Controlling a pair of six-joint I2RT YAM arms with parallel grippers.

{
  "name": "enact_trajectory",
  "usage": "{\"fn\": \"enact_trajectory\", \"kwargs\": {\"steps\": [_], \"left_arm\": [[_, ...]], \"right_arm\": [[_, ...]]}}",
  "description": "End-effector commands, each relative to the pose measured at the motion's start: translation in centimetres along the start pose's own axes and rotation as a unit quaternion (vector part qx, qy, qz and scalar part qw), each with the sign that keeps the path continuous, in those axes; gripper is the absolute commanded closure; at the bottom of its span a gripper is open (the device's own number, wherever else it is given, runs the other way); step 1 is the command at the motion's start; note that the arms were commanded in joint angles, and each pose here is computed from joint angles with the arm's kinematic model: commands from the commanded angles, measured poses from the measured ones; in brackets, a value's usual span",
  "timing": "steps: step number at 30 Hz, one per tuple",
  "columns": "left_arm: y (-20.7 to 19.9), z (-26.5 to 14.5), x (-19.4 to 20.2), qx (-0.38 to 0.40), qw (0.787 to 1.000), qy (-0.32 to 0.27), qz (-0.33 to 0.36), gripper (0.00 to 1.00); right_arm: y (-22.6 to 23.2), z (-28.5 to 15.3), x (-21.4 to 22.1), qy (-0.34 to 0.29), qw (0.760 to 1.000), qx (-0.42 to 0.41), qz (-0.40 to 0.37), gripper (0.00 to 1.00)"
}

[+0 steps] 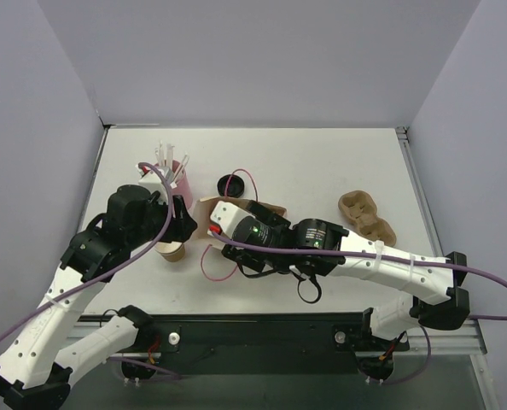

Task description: Pack the takeout coffee

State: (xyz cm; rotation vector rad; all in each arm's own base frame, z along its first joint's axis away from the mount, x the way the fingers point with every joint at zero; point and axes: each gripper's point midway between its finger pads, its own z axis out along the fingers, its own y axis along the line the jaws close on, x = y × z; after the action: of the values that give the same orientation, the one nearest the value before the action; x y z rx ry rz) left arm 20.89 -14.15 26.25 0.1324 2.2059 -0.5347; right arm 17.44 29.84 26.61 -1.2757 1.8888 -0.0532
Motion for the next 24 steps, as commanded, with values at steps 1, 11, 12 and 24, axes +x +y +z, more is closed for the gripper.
{"fn": "enact_trajectory", "kwargs": {"steps": [1, 11, 12, 24], "left_arm": [[-0.3, -0.9, -2.5, -0.006, 0.999, -0.038, 0.002, 0.37], [-0.2, 0.4, -1.9, -0.004, 0.999, -0.035, -0.001, 0.37], [-0.3, 0.8, -1.7, -0.002, 1.0, -0.03, -0.001, 0.37], [-2.2, 1.5, -1.0, 0.053, 0.998, -0.016, -0.005, 0.86]], "right_arm": [[-1.2, 0.0, 0.2, 0.008, 0.999, 0.037, -0.005, 0.55], [-1.2, 0.0, 0.8, 0.013, 0.999, 0.039, -0.01, 0.55], [-1.3, 0.0, 0.9, 0.012, 0.999, 0.04, -0.008, 0.55], [-2.1, 0.2, -0.8, -0.016, 0.999, 0.047, -0.014, 0.55]]}}
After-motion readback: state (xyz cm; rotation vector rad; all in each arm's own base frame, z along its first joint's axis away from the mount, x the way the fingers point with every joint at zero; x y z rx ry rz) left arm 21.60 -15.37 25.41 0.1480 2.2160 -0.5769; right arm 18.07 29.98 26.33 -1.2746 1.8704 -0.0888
